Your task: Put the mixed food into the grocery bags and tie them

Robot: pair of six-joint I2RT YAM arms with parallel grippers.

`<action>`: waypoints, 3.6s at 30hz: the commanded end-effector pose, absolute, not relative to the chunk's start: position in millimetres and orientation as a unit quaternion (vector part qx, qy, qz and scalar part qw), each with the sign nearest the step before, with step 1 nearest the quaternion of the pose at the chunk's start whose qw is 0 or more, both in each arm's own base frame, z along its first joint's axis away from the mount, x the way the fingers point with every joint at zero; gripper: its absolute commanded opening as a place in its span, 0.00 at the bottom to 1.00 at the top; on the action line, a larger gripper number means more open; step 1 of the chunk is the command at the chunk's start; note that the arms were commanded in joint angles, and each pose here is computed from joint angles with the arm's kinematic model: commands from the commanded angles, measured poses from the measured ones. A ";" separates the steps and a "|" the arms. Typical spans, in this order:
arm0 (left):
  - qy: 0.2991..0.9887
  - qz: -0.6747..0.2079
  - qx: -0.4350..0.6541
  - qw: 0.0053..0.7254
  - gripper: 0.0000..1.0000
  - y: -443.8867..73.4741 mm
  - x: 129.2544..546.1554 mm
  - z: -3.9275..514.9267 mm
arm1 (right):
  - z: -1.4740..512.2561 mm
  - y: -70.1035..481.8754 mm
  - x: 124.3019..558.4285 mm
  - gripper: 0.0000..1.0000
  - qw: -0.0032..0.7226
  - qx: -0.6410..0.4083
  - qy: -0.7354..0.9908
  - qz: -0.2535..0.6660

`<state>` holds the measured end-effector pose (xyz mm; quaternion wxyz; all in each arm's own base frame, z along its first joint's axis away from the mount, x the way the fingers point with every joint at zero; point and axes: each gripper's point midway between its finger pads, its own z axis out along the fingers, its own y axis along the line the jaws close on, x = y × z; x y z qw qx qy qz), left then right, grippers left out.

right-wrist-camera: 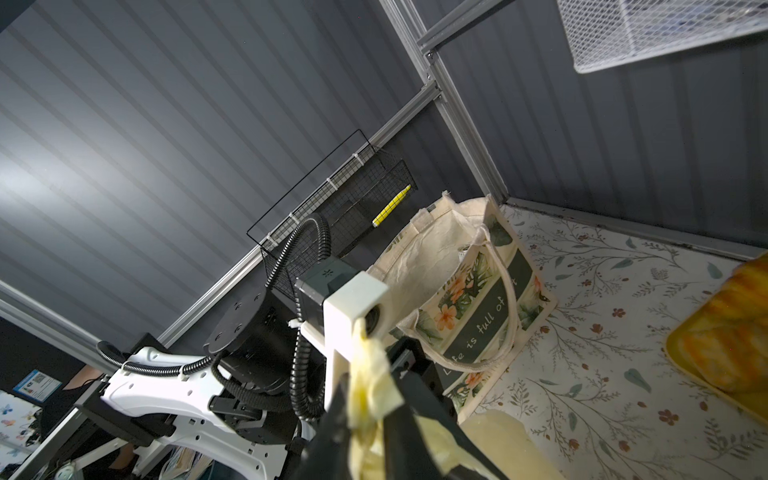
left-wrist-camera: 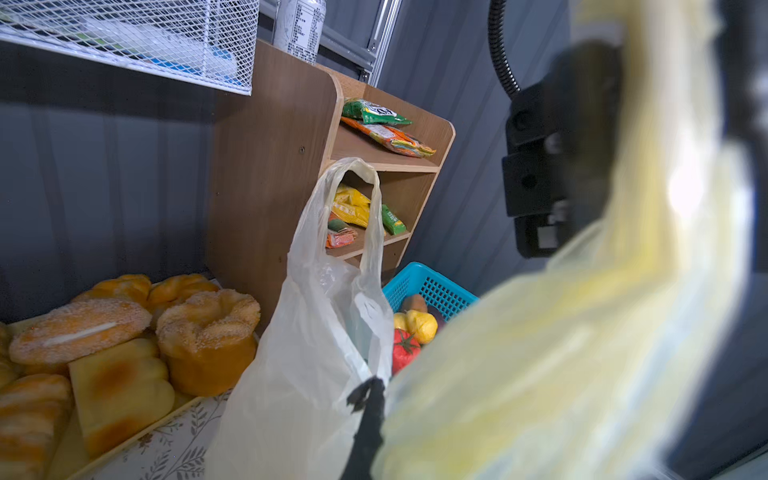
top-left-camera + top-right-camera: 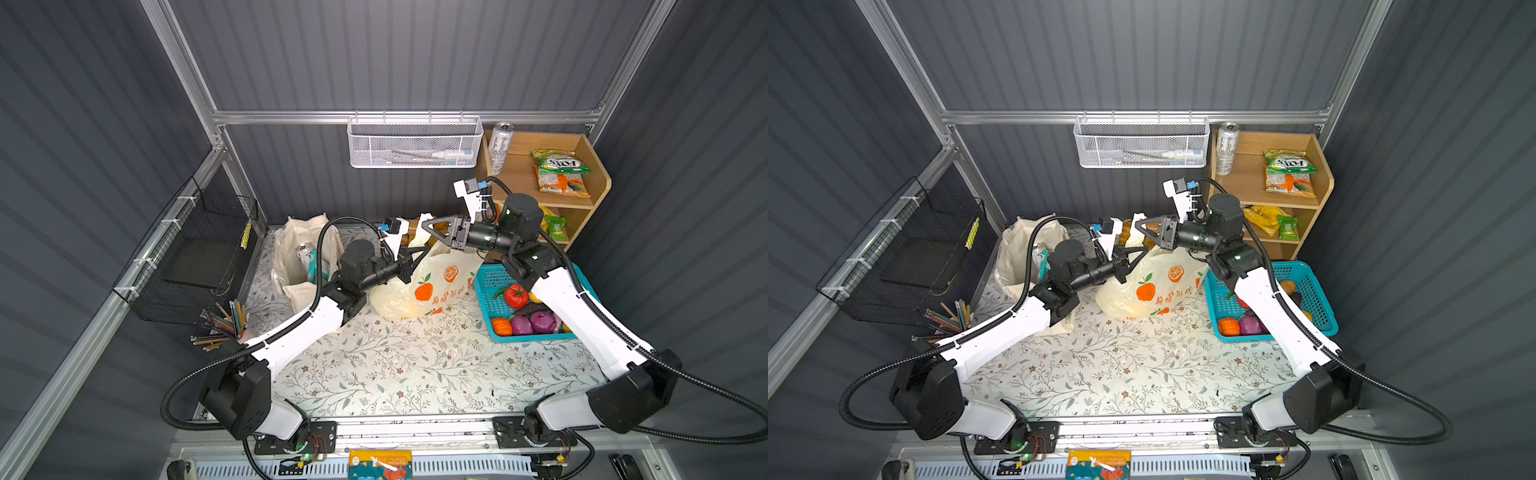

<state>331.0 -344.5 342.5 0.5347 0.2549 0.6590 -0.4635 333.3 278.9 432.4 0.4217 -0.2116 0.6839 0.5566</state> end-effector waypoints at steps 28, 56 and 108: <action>0.682 -0.469 0.268 0.493 0.00 -325.0 297.2 312.1 | 314.2 52.1 429.3 0.72 0.443 0.056 0.874 0.194; 0.810 -0.309 0.160 0.471 0.00 -267.6 375.6 310.9 | 353.1 185.8 344.2 0.00 0.444 -0.193 0.855 0.187; 0.668 -0.482 0.452 0.343 0.25 -364.4 301.9 268.9 | 325.0 267.7 339.4 0.00 0.427 -0.313 0.819 0.222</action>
